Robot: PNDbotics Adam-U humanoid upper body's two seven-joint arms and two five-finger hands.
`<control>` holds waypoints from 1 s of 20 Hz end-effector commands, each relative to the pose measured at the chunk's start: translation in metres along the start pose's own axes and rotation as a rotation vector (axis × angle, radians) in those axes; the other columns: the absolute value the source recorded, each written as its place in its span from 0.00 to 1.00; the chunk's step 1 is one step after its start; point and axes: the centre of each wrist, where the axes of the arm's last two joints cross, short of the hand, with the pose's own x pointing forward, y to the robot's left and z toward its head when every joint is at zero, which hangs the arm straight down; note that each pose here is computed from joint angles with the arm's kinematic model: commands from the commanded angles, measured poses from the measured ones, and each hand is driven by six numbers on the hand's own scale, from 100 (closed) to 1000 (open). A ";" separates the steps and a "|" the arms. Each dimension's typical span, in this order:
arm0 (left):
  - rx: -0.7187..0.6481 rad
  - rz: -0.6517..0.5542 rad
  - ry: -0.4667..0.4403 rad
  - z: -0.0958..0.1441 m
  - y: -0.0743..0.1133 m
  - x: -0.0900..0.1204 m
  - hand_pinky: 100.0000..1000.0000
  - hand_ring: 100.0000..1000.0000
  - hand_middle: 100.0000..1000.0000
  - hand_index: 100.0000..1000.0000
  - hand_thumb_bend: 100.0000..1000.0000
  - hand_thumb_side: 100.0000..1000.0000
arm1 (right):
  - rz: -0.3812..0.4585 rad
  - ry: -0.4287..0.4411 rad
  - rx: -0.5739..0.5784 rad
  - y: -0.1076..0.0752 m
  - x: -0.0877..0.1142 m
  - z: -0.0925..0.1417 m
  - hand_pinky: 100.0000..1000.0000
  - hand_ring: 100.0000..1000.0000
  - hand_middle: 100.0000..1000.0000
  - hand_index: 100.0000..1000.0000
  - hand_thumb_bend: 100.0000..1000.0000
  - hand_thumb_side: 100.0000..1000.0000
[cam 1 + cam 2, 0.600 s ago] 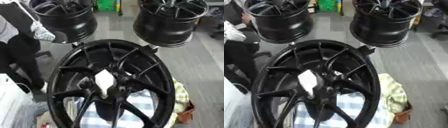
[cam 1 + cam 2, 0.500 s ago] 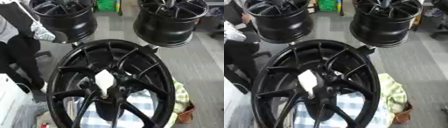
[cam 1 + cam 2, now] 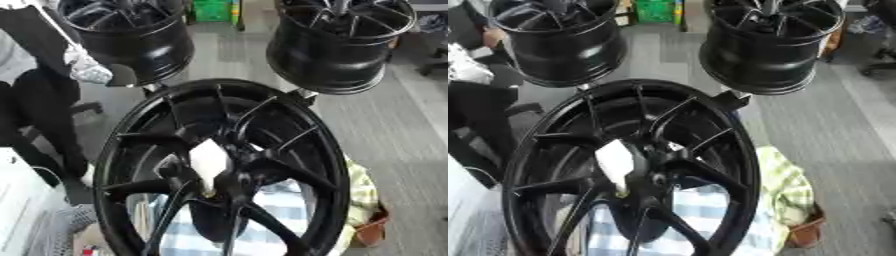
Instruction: Pull the pin out of the wheel hub.
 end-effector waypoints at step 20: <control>-0.330 -0.086 -0.061 -0.063 -0.029 0.005 0.84 0.81 0.75 0.86 0.52 0.24 | 0.012 -0.040 0.007 -0.003 0.011 -0.007 0.73 0.59 0.48 0.66 0.49 0.24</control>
